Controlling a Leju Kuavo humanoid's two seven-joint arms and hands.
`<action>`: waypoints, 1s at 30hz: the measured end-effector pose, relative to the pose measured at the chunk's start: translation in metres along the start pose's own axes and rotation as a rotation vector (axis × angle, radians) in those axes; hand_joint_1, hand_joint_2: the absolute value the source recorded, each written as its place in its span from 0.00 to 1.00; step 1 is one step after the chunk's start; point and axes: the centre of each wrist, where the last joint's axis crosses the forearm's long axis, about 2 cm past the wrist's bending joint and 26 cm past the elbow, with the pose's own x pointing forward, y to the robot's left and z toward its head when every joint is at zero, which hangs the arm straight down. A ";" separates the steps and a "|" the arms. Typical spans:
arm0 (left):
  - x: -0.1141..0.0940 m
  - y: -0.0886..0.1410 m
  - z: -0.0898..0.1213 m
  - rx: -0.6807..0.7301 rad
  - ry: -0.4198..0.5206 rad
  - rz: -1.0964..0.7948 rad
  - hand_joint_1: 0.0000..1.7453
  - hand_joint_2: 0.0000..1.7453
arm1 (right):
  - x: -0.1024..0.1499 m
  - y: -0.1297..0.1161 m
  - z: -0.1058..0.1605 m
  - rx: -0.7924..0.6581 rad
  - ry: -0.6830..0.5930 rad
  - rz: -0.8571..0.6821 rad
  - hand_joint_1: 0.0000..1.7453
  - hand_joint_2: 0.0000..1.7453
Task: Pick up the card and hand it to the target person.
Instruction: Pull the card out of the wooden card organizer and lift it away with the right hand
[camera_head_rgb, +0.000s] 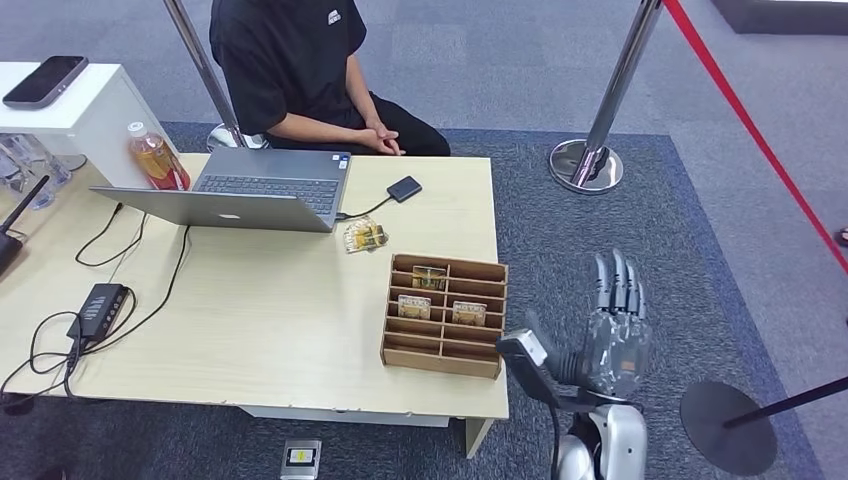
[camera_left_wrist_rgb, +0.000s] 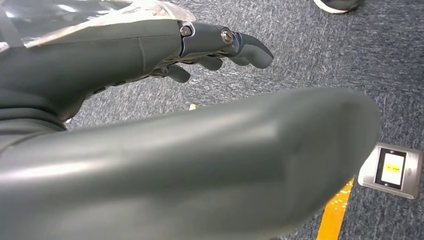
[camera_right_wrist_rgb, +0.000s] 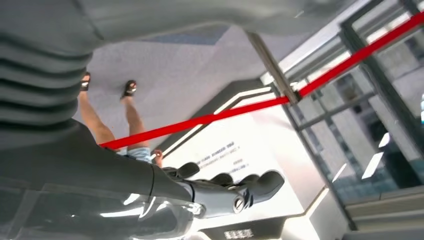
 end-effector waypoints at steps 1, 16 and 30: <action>0.000 0.000 0.000 0.000 -0.001 -0.001 0.00 0.00 | 0.005 0.000 0.001 0.007 0.005 -0.005 0.51 1.00; 0.000 0.000 0.000 0.012 0.016 0.001 0.00 0.00 | 0.041 0.027 0.012 0.193 0.002 -0.016 0.89 1.00; 0.000 0.000 0.000 0.011 0.022 0.000 0.00 0.00 | 0.053 0.041 0.006 0.273 -0.051 0.016 0.61 1.00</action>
